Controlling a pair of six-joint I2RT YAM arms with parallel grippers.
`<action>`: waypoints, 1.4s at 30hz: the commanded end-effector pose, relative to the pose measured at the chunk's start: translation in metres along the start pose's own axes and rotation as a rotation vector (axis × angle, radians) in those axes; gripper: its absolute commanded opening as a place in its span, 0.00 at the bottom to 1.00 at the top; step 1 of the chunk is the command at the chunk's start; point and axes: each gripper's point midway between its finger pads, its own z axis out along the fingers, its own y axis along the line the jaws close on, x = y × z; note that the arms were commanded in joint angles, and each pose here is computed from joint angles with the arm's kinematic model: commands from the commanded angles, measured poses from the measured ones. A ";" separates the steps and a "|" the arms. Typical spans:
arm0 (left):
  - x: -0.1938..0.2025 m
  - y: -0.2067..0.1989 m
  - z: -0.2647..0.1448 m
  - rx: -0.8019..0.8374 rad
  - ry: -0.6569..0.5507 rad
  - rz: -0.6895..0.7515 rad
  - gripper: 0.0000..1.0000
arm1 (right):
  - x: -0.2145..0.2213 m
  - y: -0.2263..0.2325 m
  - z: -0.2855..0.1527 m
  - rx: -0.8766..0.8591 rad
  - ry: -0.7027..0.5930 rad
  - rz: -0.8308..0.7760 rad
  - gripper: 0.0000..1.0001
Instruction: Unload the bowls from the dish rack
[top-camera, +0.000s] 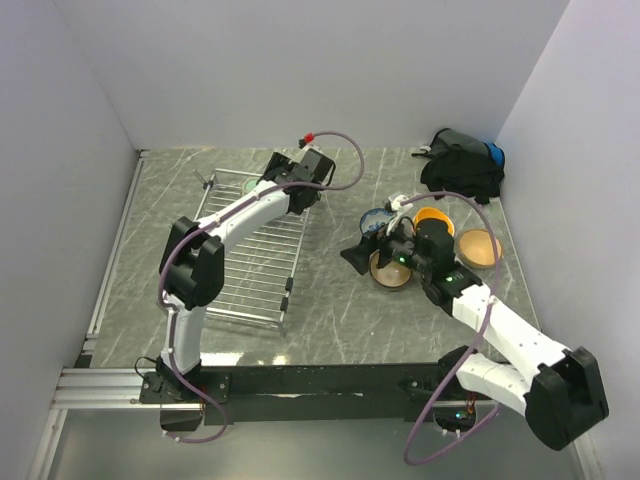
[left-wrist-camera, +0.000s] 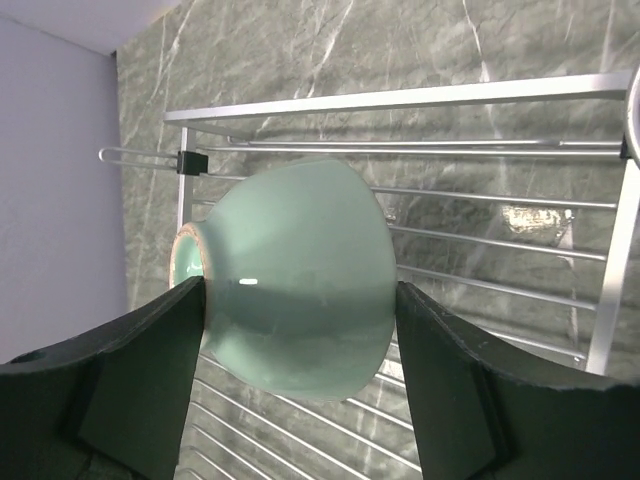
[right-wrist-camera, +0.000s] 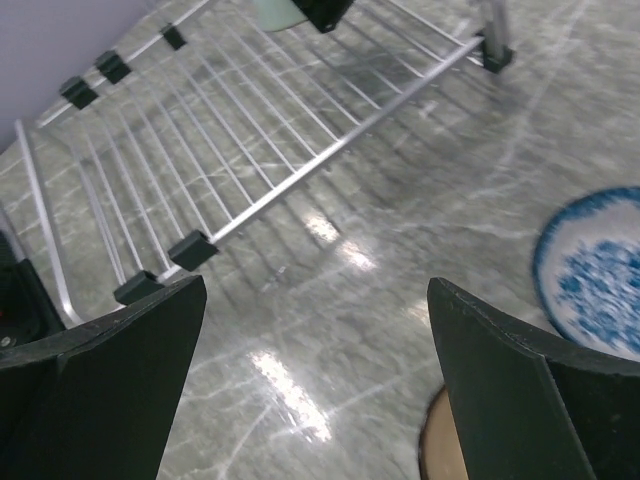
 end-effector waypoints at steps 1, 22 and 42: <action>-0.024 0.031 -0.024 0.027 -0.048 -0.145 0.44 | -0.032 0.027 0.015 -0.114 -0.110 -0.032 1.00; -0.047 0.056 -0.067 0.200 -0.090 -0.367 0.40 | -0.057 0.078 0.134 -0.374 -0.294 0.048 1.00; -0.072 0.058 -0.109 0.387 -0.175 -0.547 0.38 | -0.071 0.083 0.196 -0.399 -0.348 0.113 0.96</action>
